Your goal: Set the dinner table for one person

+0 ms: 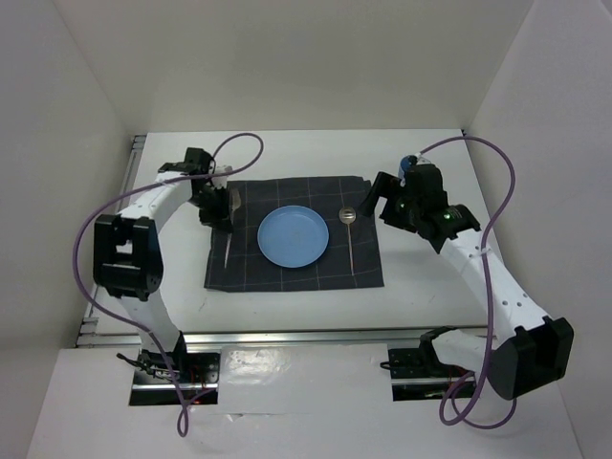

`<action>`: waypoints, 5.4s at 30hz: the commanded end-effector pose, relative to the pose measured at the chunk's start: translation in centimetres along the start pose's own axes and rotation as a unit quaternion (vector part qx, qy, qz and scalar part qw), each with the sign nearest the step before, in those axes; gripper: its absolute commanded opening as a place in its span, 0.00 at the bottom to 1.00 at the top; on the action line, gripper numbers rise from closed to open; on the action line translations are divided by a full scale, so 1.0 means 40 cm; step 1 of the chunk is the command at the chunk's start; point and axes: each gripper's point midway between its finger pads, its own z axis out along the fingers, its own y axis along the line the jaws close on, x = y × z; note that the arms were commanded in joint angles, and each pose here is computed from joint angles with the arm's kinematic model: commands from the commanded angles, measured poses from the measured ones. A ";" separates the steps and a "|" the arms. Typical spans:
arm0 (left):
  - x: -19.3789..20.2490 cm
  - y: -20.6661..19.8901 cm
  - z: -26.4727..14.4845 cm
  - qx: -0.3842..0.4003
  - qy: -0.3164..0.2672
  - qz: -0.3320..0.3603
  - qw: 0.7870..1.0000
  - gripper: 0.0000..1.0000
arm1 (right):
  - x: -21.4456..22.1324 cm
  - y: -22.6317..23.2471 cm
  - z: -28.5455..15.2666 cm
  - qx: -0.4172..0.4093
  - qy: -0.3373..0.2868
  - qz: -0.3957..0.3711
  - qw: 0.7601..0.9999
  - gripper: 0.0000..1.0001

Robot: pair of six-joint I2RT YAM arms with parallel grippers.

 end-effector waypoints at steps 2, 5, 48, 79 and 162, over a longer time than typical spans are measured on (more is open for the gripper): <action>-0.003 -0.042 0.056 -0.008 0.035 -0.056 0.998 0.00 | -0.005 -0.013 -0.040 0.012 -0.023 0.008 1.000 1.00; 0.008 -0.027 0.098 -0.047 0.050 -0.064 0.996 0.00 | -0.009 -0.022 -0.046 0.021 -0.029 0.008 0.999 1.00; -0.093 0.016 -0.010 -0.179 -0.024 -0.024 0.983 0.57 | -0.383 -0.238 -0.016 0.139 -0.088 0.052 0.985 1.00; -0.014 0.208 -0.121 -0.197 -0.024 -0.047 0.979 0.56 | -0.438 -0.214 0.275 0.156 -0.045 -0.106 0.981 0.00; 0.093 0.361 -0.459 -0.332 -0.264 -0.116 0.898 0.56 | -0.102 -0.369 -0.209 0.220 -0.047 0.053 0.973 1.00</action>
